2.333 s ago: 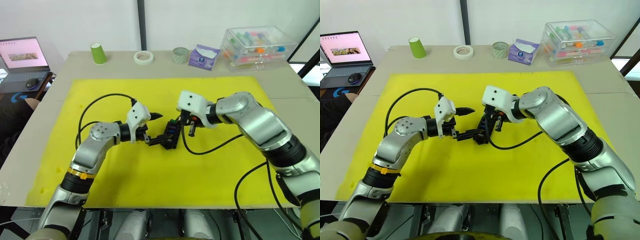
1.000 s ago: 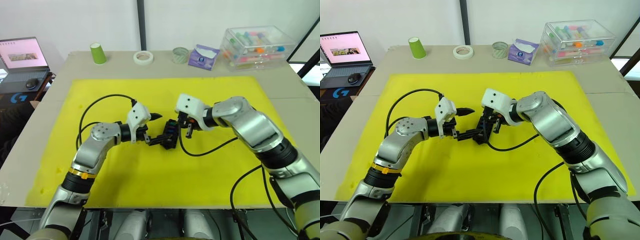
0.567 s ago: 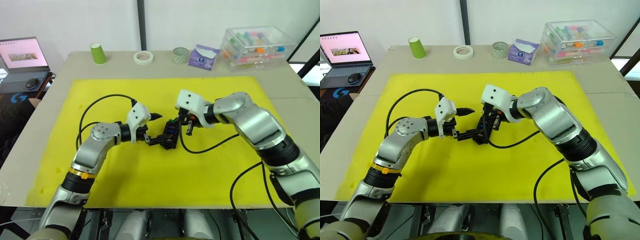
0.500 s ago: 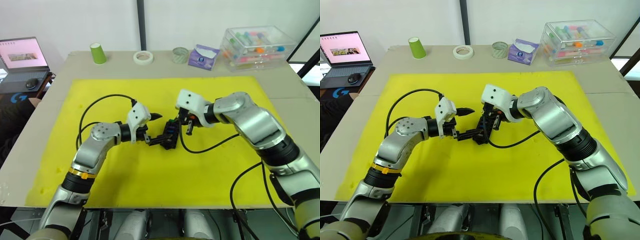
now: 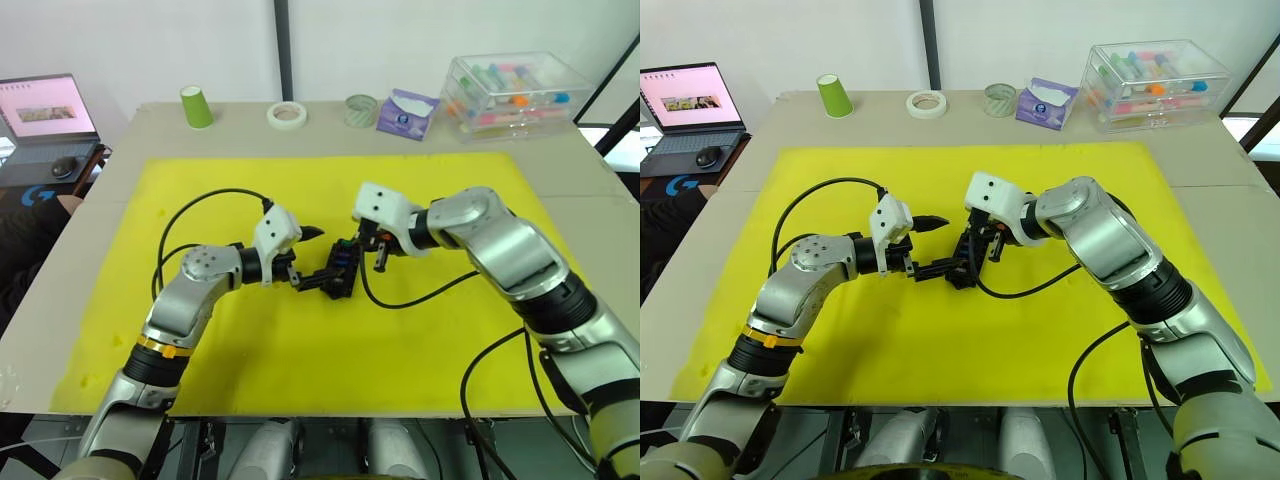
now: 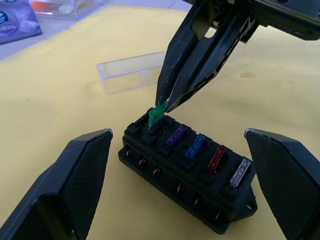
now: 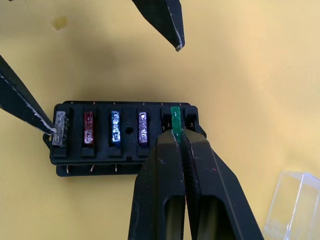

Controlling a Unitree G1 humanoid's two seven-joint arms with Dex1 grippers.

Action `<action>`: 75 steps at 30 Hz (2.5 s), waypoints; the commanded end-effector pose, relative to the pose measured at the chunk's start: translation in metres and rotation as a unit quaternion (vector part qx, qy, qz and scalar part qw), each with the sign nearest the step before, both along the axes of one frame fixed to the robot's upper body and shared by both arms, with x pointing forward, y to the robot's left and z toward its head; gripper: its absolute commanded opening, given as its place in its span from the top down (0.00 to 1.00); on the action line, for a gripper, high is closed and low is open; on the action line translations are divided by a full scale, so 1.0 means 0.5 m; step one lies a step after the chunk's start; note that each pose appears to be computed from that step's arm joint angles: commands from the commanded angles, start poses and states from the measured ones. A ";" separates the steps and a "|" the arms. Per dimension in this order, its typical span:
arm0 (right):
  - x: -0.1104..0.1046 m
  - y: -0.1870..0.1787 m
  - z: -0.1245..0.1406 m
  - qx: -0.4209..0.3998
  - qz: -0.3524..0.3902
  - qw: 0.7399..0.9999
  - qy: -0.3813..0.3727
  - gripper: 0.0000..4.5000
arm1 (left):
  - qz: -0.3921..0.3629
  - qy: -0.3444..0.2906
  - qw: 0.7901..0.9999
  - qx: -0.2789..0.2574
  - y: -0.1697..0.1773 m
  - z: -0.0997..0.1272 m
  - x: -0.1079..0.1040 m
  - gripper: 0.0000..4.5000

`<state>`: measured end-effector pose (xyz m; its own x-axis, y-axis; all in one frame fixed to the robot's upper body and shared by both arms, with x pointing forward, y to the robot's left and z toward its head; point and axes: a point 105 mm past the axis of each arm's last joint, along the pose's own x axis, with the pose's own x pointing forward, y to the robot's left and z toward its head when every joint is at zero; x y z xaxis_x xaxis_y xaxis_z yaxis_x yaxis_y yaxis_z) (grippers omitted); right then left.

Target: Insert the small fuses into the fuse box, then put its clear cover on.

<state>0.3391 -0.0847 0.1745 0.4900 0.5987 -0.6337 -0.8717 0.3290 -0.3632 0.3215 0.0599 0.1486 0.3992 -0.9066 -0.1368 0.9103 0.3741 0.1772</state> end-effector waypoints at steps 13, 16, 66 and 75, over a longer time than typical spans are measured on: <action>-0.003 0.009 0.014 0.004 0.011 1.000 -0.012 1.00 | -0.005 -0.016 1.000 -0.001 -0.006 0.016 -0.007 0.01; -0.001 0.010 0.011 0.002 0.011 1.000 -0.011 1.00 | -0.006 -0.015 1.000 0.000 -0.006 0.015 -0.007 0.01; -0.012 0.011 0.072 0.075 0.054 0.994 -0.052 0.51 | -0.023 -0.017 1.000 0.004 -0.013 0.015 -0.010 0.00; -0.010 0.022 0.041 0.091 0.042 0.994 -0.039 0.99 | -0.025 -0.015 1.000 0.007 -0.015 0.016 -0.008 0.00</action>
<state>0.3337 -0.0771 0.1833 0.4605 0.7239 -0.5137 -0.8842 0.3231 -0.3373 0.3184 0.0557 0.1442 0.3692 -0.9146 -0.1649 0.9241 0.3426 0.1691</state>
